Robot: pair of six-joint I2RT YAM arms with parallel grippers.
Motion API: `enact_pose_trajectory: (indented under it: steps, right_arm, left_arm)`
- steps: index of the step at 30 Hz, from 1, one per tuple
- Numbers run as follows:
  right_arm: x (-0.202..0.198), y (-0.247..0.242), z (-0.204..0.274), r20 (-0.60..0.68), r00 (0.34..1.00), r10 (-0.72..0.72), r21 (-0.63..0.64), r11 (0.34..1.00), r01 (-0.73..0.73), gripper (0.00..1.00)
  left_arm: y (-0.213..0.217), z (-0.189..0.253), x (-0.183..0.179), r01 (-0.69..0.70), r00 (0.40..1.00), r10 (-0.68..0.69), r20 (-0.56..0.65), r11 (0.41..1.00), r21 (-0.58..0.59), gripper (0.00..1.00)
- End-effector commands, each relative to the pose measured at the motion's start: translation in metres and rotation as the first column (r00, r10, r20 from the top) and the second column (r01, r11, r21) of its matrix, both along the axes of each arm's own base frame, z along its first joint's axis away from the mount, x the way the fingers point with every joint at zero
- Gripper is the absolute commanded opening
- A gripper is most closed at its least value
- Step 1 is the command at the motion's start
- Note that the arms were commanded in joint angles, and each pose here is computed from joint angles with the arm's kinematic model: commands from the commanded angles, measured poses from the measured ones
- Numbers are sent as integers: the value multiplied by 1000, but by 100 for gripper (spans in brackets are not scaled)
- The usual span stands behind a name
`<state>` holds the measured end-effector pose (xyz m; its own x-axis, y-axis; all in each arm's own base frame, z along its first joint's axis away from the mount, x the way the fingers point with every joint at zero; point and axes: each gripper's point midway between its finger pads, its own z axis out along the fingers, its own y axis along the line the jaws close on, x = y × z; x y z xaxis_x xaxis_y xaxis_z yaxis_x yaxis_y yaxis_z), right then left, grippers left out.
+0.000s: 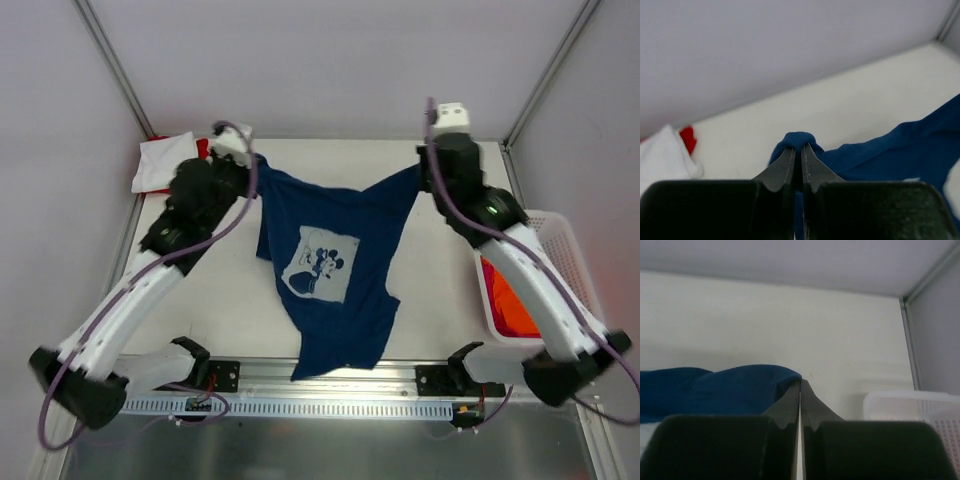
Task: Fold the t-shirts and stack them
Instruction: Flatten the tshirt out
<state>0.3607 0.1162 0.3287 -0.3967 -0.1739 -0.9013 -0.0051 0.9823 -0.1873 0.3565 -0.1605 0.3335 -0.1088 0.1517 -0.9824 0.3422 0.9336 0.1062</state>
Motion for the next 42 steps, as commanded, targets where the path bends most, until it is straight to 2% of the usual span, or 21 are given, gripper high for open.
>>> enact_pose_trajectory:
  steps: [1, 3, 4, 7, 10, 11, 13, 15, 16, 17, 18, 21, 24, 30, 35, 36, 39, 42]
  right_arm:
    - [-115, -40, 157, 456, 881, 128, 213, 945, -248, 0]
    - [-164, -62, 184, 528, 838, 138, 238, 923, -302, 0]
    - [-184, -76, 194, 544, 830, 124, 251, 919, -303, 0]
    - [-238, -106, 214, 573, 810, 126, 266, 906, -329, 0]
    - [-281, -106, 223, 645, 736, 203, 265, 844, -465, 0]
    - [-303, -106, 228, 685, 689, 236, 256, 808, -531, 0]
    - [-331, -106, 235, 723, 640, 261, 258, 757, -600, 0]
    - [-349, -110, 234, 725, 641, 254, 271, 750, -604, 0]
    - [-361, -104, 237, 732, 617, 289, 253, 725, -640, 0]
    - [-379, -109, 246, 762, 584, 279, 237, 719, -653, 0]
    - [-383, -106, 245, 756, 594, 274, 235, 734, -637, 0]
    - [-398, -96, 250, 773, 569, 280, 222, 721, -656, 0]
    - [-383, -92, 248, 751, 605, 265, 249, 735, -631, 0]
    - [-303, -97, 229, 654, 737, 169, 286, 847, -448, 0]
    - [-251, -93, 223, 605, 786, 126, 285, 888, -361, 0]
    - [-233, -95, 213, 573, 814, 95, 291, 905, -311, 0]
    - [-174, -90, 187, 470, 882, 34, 285, 940, -188, 0]
    - [-108, -73, 152, 356, 934, 6, 269, 957, -109, 0]
  left_arm:
    - [13, 140, -83, 195, 939, -115, 325, 955, -225, 0]
    - [29, 159, -113, 208, 925, -108, 365, 946, -249, 0]
    - [37, 175, -141, 253, 901, -125, 416, 930, -267, 0]
    - [45, 196, -188, 347, 864, -180, 470, 889, -298, 0]
    - [42, 202, -229, 468, 824, -279, 493, 825, -317, 0]
    - [40, 202, -241, 506, 808, -314, 498, 803, -316, 0]
    - [44, 204, -266, 553, 788, -344, 511, 761, -340, 0]
    - [45, 206, -287, 596, 762, -378, 525, 725, -344, 0]
    - [50, 208, -301, 614, 751, -383, 538, 705, -356, 0]
    - [54, 213, -312, 630, 737, -387, 555, 690, -356, 0]
    - [57, 215, -324, 649, 721, -396, 569, 672, -356, 0]
    - [66, 216, -340, 654, 715, -382, 586, 661, -368, 0]
    - [72, 211, -332, 615, 742, -337, 580, 688, -386, 0]
    - [65, 170, -267, 452, 851, -250, 463, 796, -401, 0]
    - [51, 150, -238, 429, 866, -271, 420, 835, -344, 0]
    - [49, 138, -223, 390, 886, -247, 392, 856, -341, 0]
    - [59, 114, -161, 169, 951, -65, 303, 929, -330, 0]
    - [67, 72, -93, -90, 978, 137, 154, 955, -282, 0]
